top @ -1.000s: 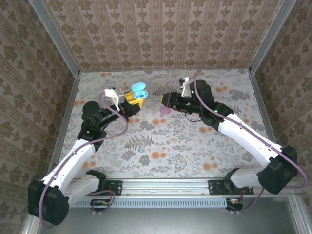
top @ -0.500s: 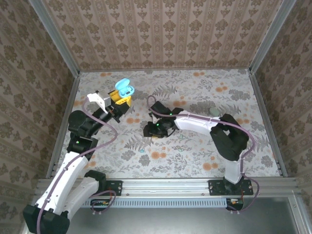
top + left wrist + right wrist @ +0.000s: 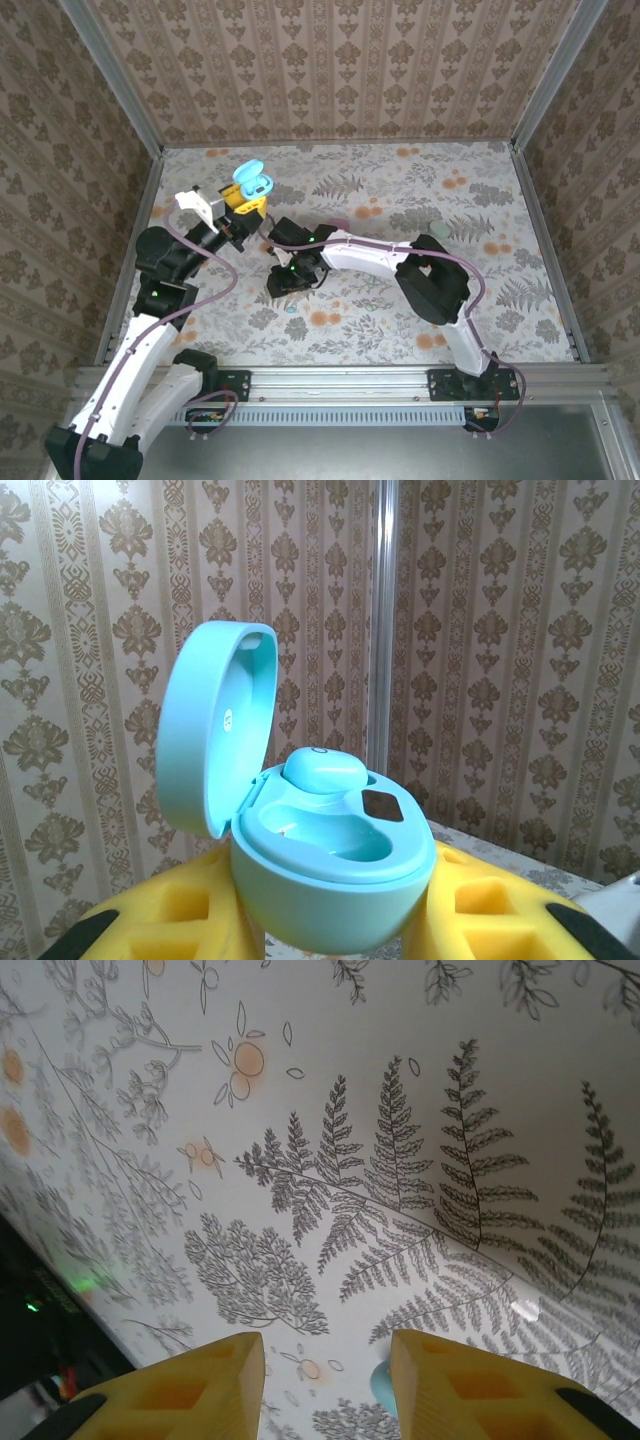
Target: Insert the wireless bluetooth earbuds into the charging case
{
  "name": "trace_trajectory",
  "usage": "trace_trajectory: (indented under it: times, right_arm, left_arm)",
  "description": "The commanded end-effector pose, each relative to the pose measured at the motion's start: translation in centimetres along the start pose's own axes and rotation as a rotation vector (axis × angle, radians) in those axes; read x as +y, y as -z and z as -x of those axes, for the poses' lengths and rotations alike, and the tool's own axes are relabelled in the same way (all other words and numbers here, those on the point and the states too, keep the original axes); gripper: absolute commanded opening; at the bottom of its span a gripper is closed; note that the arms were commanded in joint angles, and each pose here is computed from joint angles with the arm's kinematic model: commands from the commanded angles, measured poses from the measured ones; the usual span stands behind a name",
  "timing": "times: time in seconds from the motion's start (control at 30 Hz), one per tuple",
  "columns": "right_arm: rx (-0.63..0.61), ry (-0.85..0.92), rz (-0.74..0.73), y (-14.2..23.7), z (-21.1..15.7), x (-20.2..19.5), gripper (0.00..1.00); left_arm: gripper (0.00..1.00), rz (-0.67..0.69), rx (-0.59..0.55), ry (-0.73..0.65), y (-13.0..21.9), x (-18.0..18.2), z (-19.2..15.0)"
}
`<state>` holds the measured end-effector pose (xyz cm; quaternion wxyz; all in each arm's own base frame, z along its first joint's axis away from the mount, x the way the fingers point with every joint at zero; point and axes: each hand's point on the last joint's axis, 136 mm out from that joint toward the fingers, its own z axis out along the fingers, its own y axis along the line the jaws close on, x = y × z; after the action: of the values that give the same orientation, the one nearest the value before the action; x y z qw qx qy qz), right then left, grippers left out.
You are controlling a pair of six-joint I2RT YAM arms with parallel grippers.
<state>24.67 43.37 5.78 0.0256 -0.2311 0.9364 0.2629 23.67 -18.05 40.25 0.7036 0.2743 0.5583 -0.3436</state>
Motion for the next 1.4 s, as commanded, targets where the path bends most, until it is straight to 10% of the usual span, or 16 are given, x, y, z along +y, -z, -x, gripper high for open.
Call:
trace_trajectory:
  times: [0.0,1.37]
  right_arm:
    - [0.104,0.126,-0.053,-1.1,-1.8,-0.7,0.40]
    - [0.156,0.224,-0.149,-2.3,-3.0,-1.5,0.37]
  left_arm:
    - [0.29,-0.007,-0.043,-0.044,0.3,-0.5,2.0]
    - [0.29,-0.019,-0.028,-0.025,-0.2,-0.4,1.3]
